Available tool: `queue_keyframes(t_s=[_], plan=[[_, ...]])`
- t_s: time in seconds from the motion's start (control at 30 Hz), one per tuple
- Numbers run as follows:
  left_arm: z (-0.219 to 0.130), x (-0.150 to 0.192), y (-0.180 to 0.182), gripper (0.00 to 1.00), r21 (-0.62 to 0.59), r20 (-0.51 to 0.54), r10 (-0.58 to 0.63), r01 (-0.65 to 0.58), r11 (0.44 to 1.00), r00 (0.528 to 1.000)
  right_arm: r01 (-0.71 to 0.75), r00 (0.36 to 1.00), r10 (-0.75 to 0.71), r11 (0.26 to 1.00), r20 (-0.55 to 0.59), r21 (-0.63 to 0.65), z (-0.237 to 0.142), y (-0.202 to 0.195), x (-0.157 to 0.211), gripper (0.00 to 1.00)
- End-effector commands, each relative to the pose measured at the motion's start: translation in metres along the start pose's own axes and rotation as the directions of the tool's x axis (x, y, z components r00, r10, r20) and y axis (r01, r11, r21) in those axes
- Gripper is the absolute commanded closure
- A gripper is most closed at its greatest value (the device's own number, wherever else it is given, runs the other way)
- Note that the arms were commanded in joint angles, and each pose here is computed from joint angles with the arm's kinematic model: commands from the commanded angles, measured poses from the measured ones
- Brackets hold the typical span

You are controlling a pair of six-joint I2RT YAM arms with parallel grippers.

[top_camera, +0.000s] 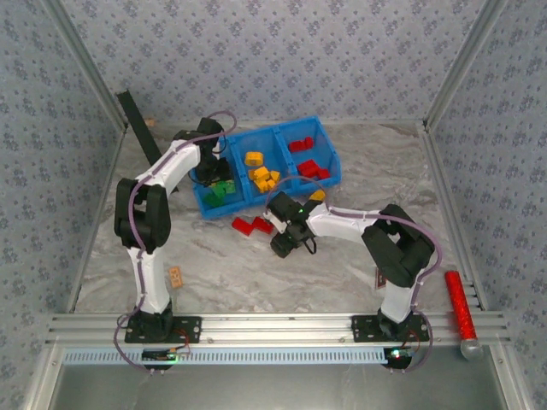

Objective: Sort the legos into containers by color
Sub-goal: Pick up the lego from the center of the table.

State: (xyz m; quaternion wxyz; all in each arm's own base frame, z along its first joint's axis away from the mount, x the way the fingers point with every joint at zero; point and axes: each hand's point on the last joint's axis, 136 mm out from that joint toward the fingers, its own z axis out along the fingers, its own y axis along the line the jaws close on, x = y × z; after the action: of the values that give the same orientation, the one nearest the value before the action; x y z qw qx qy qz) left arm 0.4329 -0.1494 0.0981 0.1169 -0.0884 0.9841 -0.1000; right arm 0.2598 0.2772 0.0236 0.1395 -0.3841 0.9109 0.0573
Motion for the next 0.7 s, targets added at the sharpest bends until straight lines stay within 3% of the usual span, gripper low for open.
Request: queue_keyframes(t_s=[0.0, 0.13, 0.33, 0.5, 0.67], plan=[[-0.009, -0.004, 0.0, 0.49, -0.007, 0.016, 0.001, -0.001, 1.0, 1.0, 0.004, 1.0, -0.004, 1.0, -0.012, -0.014, 0.005, -0.001, 0.001, 0.46], [-0.015, -0.004, 0.0, 0.45, -0.003, 0.023, 0.0, 0.0, 1.0, 1.0, 0.009, 1.0, -0.009, 1.0, -0.024, -0.018, 0.003, -0.003, 0.008, 0.58], [-0.04, -0.011, -0.007, 0.44, 0.026, 0.07, -0.002, 0.0, 1.0, 0.998, -0.039, 0.999, 0.039, 0.999, 0.004, -0.003, -0.022, -0.021, 0.011, 0.64], [-0.076, -0.014, -0.019, 0.43, 0.034, 0.141, 0.037, -0.042, 0.999, 0.989, -0.153, 0.983, 0.15, 0.988, 0.102, 0.023, -0.061, -0.063, -0.004, 0.66], [-0.098, -0.001, -0.042, 0.43, -0.013, 0.182, 0.17, -0.171, 0.985, 0.968, -0.236, 0.941, 0.213, 0.97, 0.263, 0.058, -0.105, -0.122, -0.051, 0.67]])
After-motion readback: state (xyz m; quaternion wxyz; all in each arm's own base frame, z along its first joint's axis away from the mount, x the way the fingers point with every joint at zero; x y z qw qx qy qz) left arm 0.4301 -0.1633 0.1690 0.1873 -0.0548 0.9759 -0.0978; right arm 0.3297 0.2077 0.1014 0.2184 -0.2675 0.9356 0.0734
